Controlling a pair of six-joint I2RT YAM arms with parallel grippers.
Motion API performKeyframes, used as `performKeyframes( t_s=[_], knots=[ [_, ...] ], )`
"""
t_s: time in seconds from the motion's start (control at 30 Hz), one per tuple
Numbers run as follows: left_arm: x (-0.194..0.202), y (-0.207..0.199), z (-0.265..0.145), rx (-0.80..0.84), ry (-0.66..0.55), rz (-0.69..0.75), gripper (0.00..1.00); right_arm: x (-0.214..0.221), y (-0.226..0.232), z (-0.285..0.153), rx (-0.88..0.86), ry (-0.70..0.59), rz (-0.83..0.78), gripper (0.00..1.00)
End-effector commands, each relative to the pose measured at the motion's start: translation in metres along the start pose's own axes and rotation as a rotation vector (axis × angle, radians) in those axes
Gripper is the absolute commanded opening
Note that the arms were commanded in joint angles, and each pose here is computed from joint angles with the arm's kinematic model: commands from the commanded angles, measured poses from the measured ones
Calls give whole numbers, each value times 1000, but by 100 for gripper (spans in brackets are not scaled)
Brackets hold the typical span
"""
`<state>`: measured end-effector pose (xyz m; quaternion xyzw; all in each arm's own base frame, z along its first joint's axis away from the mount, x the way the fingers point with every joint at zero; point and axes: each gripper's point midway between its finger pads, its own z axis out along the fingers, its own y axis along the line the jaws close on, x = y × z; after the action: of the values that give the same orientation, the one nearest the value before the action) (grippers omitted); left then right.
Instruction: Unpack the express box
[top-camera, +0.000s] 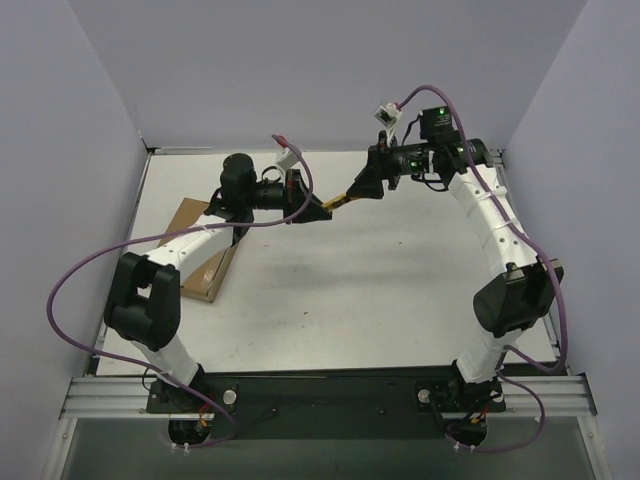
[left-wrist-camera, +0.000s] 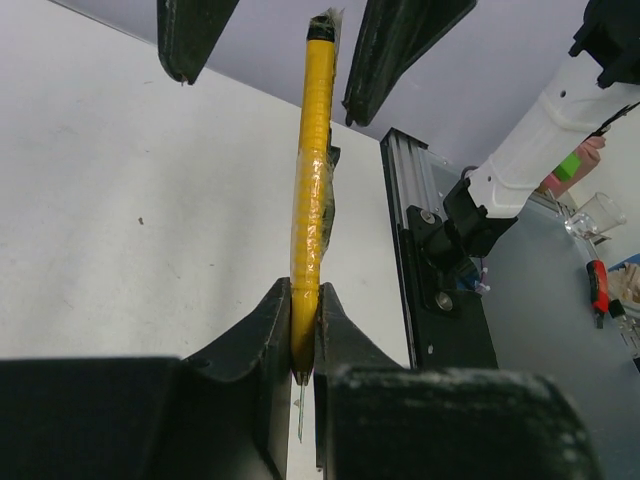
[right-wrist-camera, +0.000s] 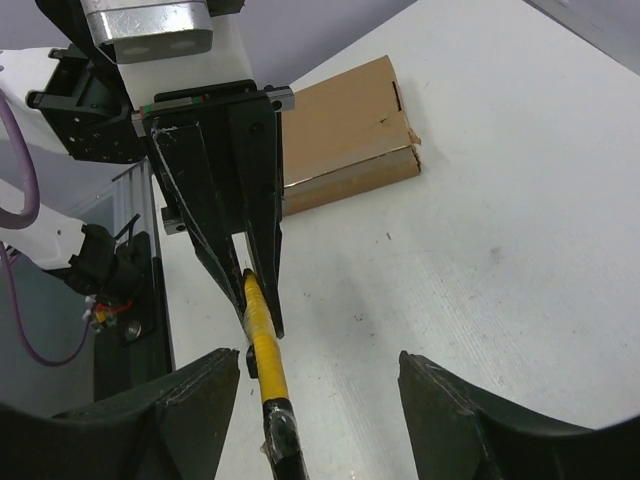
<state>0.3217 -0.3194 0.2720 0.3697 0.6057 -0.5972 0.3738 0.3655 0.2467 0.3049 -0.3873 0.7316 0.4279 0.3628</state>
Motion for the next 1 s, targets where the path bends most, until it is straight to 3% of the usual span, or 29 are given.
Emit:
performKeyframes(
  t_s=[0.0,0.27,0.33,0.37,0.4,0.47,0.5,0.57,0.6,0.63,0.67,0.73,0.83,0.97],
  knots=[
    [-32,-13,1,46,-36,88,0,-9,9,-3,-67,-44,-18,56],
    [-32,-8,2,43,-39,80,0,-2,32,0,-187,-39,62,42],
    [-33,-7,2,44,-38,78,0,-2,36,1,-209,-38,74,26],
    [-32,-6,2,43,-36,73,0,-3,37,2,-210,-38,71,6],
    [-32,-5,3,40,-37,74,0,-3,36,2,-202,-38,67,0],
    [-32,1,3,10,-42,61,3,-5,30,1,-156,-37,47,0],
    [-31,4,3,-5,-44,84,28,-7,28,-2,-130,-37,32,0],
    [-27,8,0,-45,-21,81,60,-11,15,-8,-24,-17,-35,0],
    [-26,15,-1,-76,-9,148,91,-4,13,-12,0,25,-103,0],
    [-28,13,-4,-92,6,179,97,-9,9,-19,53,45,-162,0],
    [-19,14,-7,-124,50,150,97,-8,7,-22,69,70,-191,0],
    [-23,27,-16,-238,82,285,97,-3,11,-32,86,150,-289,0],
    [-17,29,-31,-320,151,352,97,26,24,-32,34,320,-384,0],
    [-21,15,-28,-288,147,430,97,54,45,-34,-19,445,-472,0]
  ],
)
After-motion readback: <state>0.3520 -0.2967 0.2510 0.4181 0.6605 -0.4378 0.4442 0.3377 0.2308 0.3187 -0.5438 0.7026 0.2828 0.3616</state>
